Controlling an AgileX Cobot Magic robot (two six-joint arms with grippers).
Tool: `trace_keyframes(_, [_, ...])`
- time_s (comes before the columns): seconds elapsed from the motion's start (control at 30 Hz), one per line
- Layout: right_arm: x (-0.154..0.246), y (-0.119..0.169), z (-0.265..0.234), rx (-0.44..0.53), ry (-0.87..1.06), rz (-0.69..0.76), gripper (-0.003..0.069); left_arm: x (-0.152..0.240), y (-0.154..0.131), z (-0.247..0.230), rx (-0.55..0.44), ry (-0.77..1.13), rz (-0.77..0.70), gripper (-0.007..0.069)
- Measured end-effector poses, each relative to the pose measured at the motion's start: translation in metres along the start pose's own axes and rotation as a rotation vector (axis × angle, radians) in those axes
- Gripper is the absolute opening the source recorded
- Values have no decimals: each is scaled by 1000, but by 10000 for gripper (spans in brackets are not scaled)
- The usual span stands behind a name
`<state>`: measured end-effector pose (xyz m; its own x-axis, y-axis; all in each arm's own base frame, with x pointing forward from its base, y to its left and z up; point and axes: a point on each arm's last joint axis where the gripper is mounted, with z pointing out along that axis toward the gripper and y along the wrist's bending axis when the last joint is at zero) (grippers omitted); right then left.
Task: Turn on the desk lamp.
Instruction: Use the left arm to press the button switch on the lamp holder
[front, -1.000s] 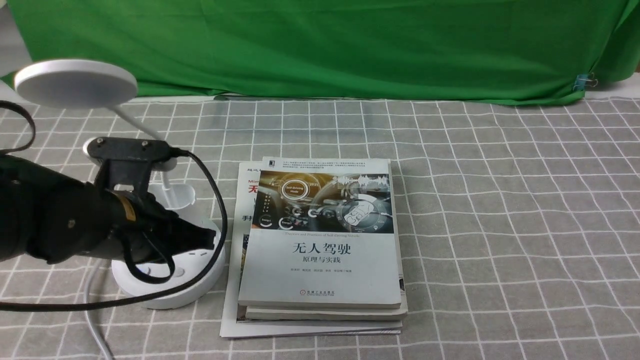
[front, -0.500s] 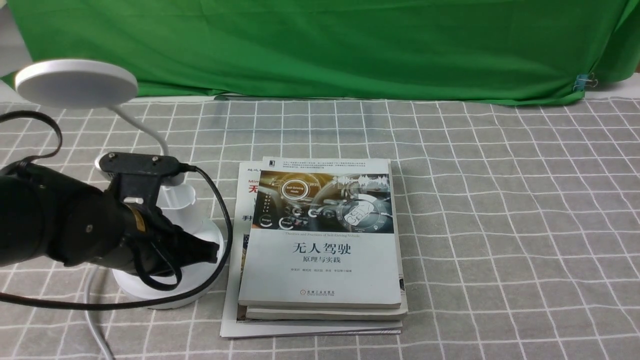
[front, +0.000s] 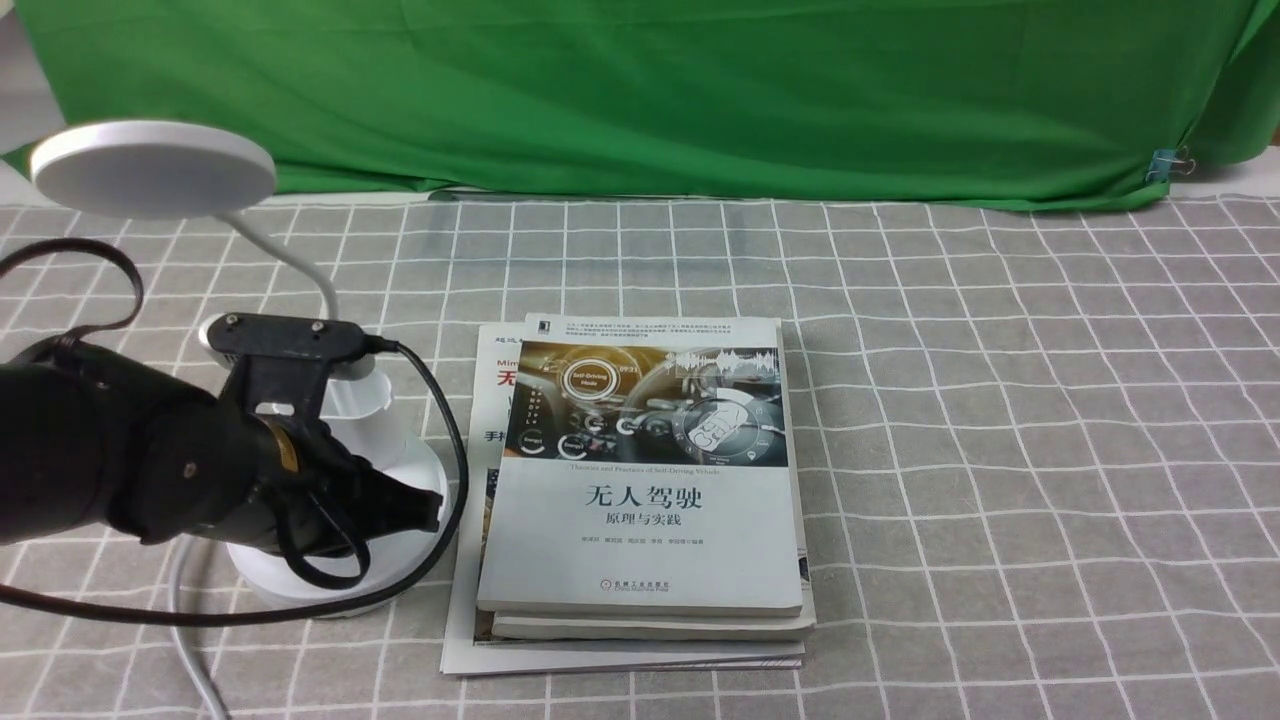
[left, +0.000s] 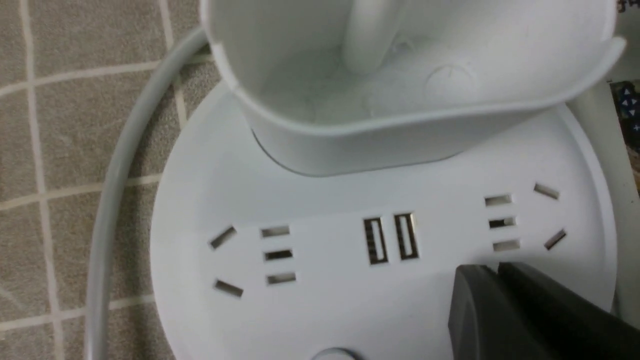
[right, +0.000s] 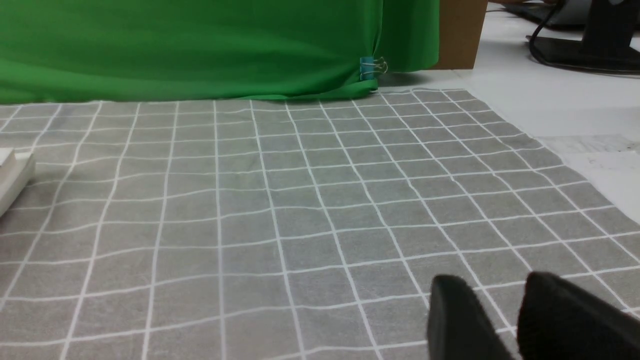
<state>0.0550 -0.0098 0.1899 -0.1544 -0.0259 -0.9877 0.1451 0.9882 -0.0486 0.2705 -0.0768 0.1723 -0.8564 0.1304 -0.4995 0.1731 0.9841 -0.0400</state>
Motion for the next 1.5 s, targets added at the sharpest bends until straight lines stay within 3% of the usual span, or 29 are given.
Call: trace_keyframes(1.5, [0, 0, 0, 0, 0, 0, 245, 2, 0, -17, 12, -57, -70, 19])
